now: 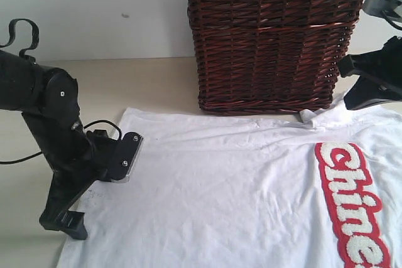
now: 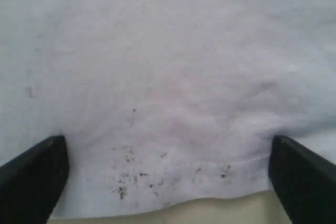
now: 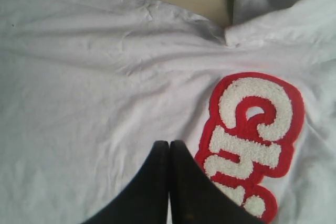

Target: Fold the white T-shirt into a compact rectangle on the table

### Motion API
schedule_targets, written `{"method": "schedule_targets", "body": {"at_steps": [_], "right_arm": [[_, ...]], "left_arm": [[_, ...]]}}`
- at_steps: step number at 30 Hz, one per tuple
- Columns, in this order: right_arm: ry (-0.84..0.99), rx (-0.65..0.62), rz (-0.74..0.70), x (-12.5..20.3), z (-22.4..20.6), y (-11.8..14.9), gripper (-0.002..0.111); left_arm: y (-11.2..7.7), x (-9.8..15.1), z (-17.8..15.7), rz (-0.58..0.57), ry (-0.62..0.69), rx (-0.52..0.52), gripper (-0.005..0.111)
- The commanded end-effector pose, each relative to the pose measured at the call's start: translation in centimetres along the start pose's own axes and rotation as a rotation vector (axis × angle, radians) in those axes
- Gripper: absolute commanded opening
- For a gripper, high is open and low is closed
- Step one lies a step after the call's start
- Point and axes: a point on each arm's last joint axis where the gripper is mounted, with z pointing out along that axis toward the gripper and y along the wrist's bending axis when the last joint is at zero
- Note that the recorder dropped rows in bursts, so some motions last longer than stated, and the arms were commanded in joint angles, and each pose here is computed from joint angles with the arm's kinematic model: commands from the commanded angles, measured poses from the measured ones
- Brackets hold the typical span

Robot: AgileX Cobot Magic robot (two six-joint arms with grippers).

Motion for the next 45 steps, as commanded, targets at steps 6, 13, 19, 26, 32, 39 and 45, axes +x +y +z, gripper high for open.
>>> {"method": "schedule_targets", "body": {"at_steps": [6, 13, 19, 26, 32, 39, 45], "right_arm": [[-0.007, -0.003, -0.012, 0.1, -0.1, 0.0, 0.000], [0.004, -0.019, -0.156, 0.4, 0.4, 0.4, 0.018], [0.276, 0.105, -0.782, 2.7, 2.6, 3.3, 0.065], [0.373, 0.271, -0.840, 4.8, 4.0, 1.7, 0.077], [0.392, 0.297, -1.017, 4.5, 3.9, 1.4, 0.082], [0.553, 0.418, -1.183, 6.3, 4.2, -1.3, 0.105], [0.607, 0.351, -1.209, 8.6, 4.5, -4.3, 0.105]], "left_arm": [[-1.5, 5.7, 1.9, -0.118, 0.052, 0.139, 0.105], [-1.7, 7.3, 1.8, -0.081, 0.042, 0.173, 0.105], [-1.9, 7.3, 1.8, -0.077, 0.043, 0.198, 0.105], [-1.8, 7.2, 1.8, -0.086, 0.034, 0.190, 0.105], [-1.9, 7.1, 1.8, -0.091, 0.030, 0.198, 0.105], [-1.9, 7.0, 1.8, -0.108, 0.016, 0.203, 0.105], [-2.1, 6.8, 1.7, -0.128, -0.002, 0.217, 0.105]]}}
